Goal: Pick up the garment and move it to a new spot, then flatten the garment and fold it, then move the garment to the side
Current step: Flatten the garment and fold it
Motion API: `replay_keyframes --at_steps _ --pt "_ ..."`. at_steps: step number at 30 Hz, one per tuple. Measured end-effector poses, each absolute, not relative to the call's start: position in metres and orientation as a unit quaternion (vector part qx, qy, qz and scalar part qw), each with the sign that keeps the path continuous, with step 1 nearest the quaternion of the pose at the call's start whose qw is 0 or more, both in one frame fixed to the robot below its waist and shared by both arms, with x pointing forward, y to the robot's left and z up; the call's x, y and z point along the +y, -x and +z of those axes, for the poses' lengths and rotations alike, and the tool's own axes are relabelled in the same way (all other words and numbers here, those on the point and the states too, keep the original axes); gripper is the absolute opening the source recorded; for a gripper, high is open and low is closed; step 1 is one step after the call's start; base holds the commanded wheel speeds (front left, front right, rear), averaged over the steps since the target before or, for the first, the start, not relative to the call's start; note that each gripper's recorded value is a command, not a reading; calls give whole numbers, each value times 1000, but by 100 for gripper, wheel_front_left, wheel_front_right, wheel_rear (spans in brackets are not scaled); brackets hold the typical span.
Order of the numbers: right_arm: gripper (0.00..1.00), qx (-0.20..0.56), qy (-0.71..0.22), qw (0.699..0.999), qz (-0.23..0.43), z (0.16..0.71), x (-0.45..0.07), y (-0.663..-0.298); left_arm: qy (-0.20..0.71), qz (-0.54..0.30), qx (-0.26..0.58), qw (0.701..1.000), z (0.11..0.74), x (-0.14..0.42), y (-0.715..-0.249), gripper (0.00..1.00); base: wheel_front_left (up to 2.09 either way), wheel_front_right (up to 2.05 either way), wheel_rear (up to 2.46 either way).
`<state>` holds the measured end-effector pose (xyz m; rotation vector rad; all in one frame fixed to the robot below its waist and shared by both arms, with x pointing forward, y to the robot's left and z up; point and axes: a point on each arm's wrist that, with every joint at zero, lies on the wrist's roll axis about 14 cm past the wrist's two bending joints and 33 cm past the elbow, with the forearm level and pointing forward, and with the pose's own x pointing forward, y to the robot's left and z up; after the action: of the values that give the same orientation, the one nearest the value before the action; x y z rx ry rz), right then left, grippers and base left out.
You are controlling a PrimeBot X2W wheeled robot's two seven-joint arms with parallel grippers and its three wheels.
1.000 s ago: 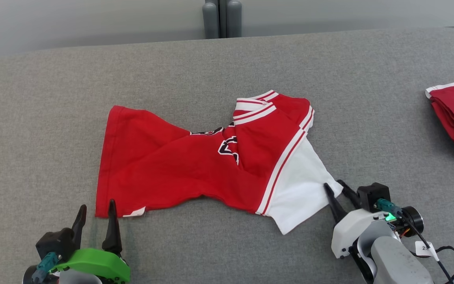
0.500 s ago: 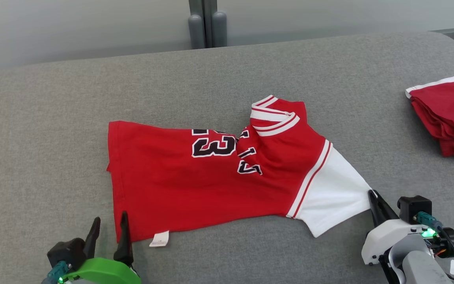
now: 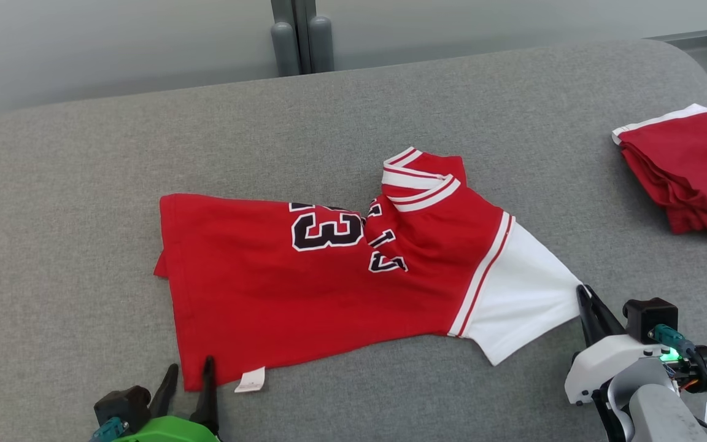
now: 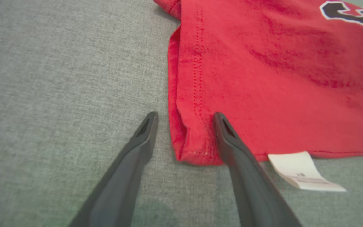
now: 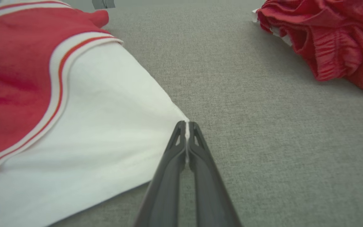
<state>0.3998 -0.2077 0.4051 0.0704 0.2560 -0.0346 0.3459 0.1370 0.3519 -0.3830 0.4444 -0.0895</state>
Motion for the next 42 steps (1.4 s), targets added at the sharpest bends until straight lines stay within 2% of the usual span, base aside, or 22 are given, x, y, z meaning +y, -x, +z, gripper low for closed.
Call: replay_keyframes --at_steps 2,12,20,27,34,37,42 --pt "0 122 -35 992 -16 409 -207 -401 185 -46 223 956 350 138 -343 1 0 0 0" --pt "0 90 -43 995 -7 430 -200 -408 193 -62 229 952 352 126 -329 0 0 0 0" --pt "0 8 -71 997 -4 483 -197 -418 208 -82 150 963 400 124 -348 0 0 0 0" --pt "0 -175 -97 979 22 610 -189 -431 152 -141 -15 978 512 135 -398 0 0 0 0" --pt "0 -364 -92 925 53 754 -182 -416 82 -204 -196 956 663 142 -428 0 0 0 0" --pt "0 -419 -65 903 70 801 -177 -407 50 -224 -237 944 712 140 -430 0 0 0 0" --pt "0 -453 -11 888 78 851 -176 -414 26 -236 -250 939 753 138 -443 0 0 0 0"
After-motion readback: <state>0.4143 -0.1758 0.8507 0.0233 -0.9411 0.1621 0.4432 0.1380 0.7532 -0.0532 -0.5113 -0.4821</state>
